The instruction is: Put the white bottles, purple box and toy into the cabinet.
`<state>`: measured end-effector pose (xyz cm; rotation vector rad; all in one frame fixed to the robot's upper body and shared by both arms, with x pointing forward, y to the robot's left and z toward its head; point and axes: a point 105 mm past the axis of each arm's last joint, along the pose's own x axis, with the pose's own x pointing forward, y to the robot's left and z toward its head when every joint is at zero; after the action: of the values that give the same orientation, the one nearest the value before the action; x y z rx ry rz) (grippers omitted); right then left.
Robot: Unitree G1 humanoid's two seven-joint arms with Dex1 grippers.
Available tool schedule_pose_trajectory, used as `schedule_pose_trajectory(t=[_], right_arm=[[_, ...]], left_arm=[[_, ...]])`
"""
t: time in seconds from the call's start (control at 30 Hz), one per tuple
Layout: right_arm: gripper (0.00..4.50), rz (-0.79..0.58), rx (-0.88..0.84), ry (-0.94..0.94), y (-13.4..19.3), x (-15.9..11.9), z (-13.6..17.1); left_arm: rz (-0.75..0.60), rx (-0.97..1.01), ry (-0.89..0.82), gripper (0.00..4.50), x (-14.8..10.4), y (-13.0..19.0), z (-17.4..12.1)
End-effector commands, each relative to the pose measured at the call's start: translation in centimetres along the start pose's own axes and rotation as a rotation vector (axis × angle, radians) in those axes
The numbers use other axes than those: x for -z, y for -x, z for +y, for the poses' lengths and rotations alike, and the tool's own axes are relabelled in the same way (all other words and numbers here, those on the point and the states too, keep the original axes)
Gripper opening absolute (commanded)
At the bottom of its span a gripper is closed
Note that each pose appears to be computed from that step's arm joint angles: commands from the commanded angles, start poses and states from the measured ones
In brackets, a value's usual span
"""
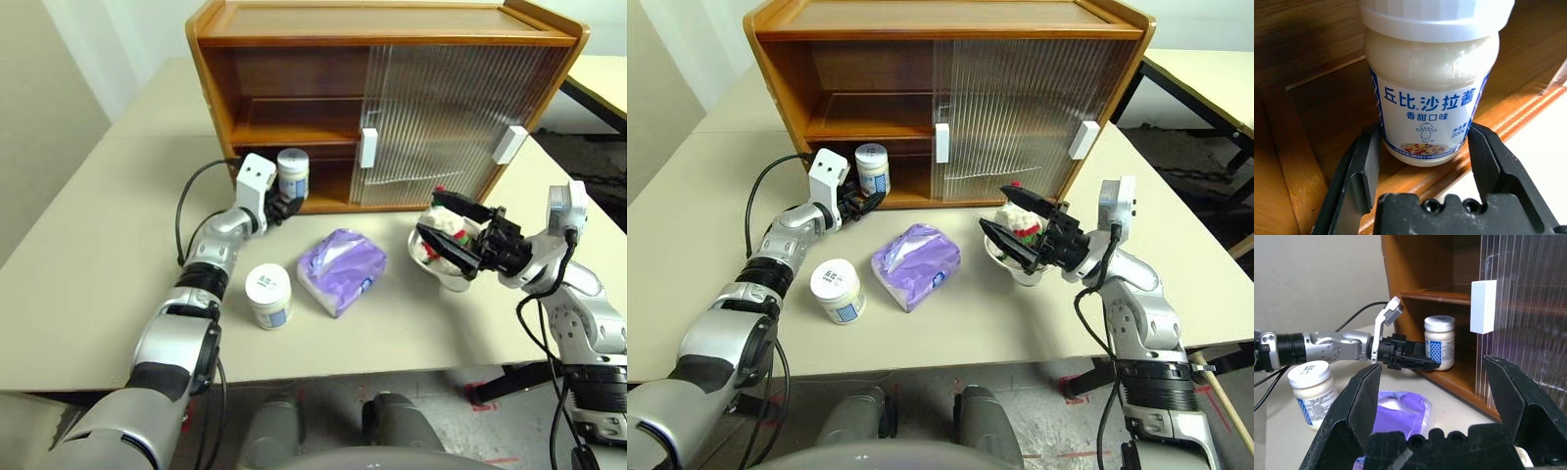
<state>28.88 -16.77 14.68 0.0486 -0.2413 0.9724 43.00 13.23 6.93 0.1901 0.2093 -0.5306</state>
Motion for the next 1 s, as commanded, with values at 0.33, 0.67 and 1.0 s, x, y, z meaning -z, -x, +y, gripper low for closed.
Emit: schedule_pose_trajectory(t=[0.33,0.67,1.0], right_arm=[[4.50,-0.004,0.016,0.017,0.4,-0.8,0.1],[4.50,0.003,0.027,0.011,0.6,-0.7,0.4],[4.50,0.003,0.028,0.005,0.6,-0.6,0.6]], left_arm=[[-0.042,-0.041,-0.007,2.97,-2.3,-1.8,-0.6],[-0.006,-0.046,-0.006,2.97,-2.3,-2.6,-1.4],[0.010,-0.032,0.014,4.41,-1.7,-2.5,-1.5]])
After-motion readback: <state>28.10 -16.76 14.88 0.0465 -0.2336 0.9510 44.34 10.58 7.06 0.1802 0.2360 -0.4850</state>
